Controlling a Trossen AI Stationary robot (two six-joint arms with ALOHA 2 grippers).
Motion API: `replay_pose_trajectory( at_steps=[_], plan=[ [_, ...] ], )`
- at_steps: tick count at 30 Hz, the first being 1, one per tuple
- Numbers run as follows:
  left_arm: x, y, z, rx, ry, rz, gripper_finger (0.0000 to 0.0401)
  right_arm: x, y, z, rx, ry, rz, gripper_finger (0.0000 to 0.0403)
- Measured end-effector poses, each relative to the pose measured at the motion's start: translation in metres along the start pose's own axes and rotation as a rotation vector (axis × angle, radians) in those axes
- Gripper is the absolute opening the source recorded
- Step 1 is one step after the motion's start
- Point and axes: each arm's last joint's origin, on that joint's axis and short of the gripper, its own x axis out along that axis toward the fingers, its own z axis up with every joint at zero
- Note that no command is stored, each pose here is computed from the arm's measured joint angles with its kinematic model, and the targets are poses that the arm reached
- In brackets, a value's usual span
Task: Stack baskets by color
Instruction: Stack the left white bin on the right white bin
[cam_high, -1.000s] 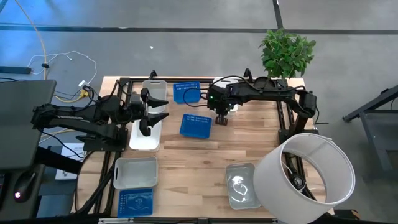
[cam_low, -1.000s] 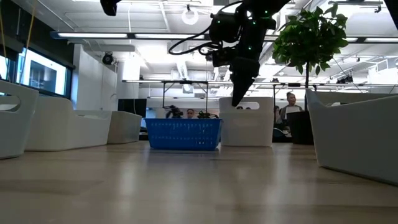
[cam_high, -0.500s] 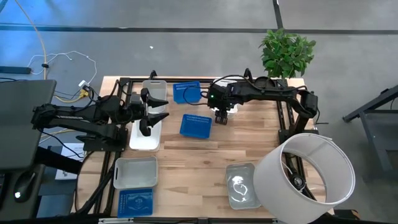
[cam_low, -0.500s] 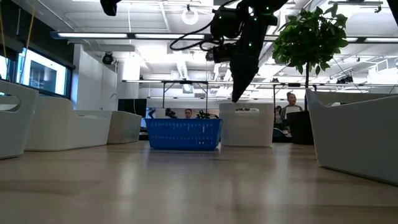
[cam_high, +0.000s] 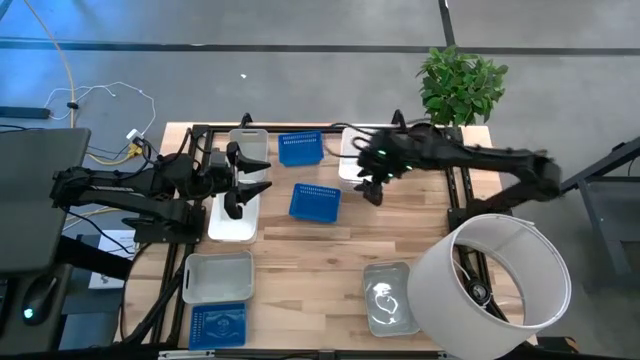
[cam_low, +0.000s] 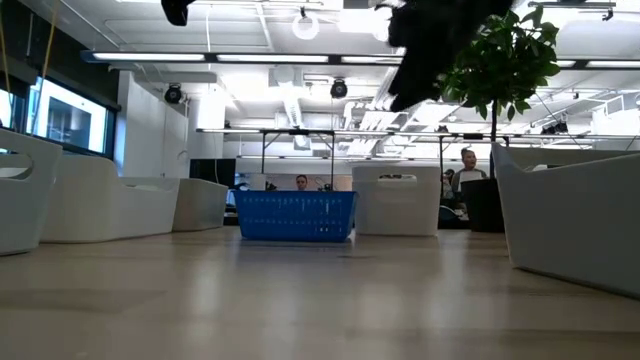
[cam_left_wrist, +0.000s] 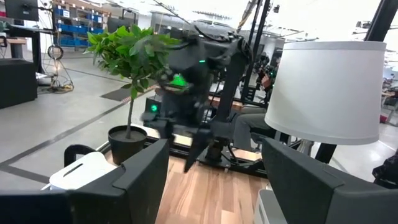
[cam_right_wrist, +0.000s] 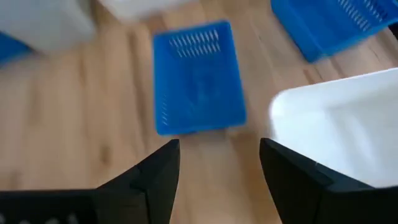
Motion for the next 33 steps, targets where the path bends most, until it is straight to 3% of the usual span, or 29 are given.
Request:
replay_pose_trajectory(
  at_steps=[4, 8, 12, 19, 24, 33],
  plan=[
    [0.0, 0.0, 0.0, 0.0, 0.0, 0.0, 0.0248, -0.017, 0.016, -0.027, 0.047, -0.218, 0.091, 0.0209],
    [0.0, 0.0, 0.0, 0.003, 0.0, 0.0, 0.0248, -0.033, 0.032, -0.043, -0.022, -0.437, 0.188, 0.0209],
    [0.0, 0.0, 0.0, 0.003, 0.0, 0.001, 0.0248, -0.043, 0.043, -0.052, -0.08, -0.602, 0.204, 0.0209],
    [0.0, 0.0, 0.0, 0.003, 0.0, 0.0, 0.0248, -0.045, 0.049, -0.054, -0.185, -0.657, 0.1, 0.0208],
    [0.0, 0.0, 0.0, 0.003, 0.0, 0.0, 0.0248, -0.045, 0.049, -0.053, -0.125, -0.67, 0.096, 0.0208],
    [0.0, 0.0, 0.0, 0.003, 0.0, 0.001, 0.0248, -0.045, 0.049, -0.053, -0.119, -0.673, 0.099, 0.0209]
  ],
)
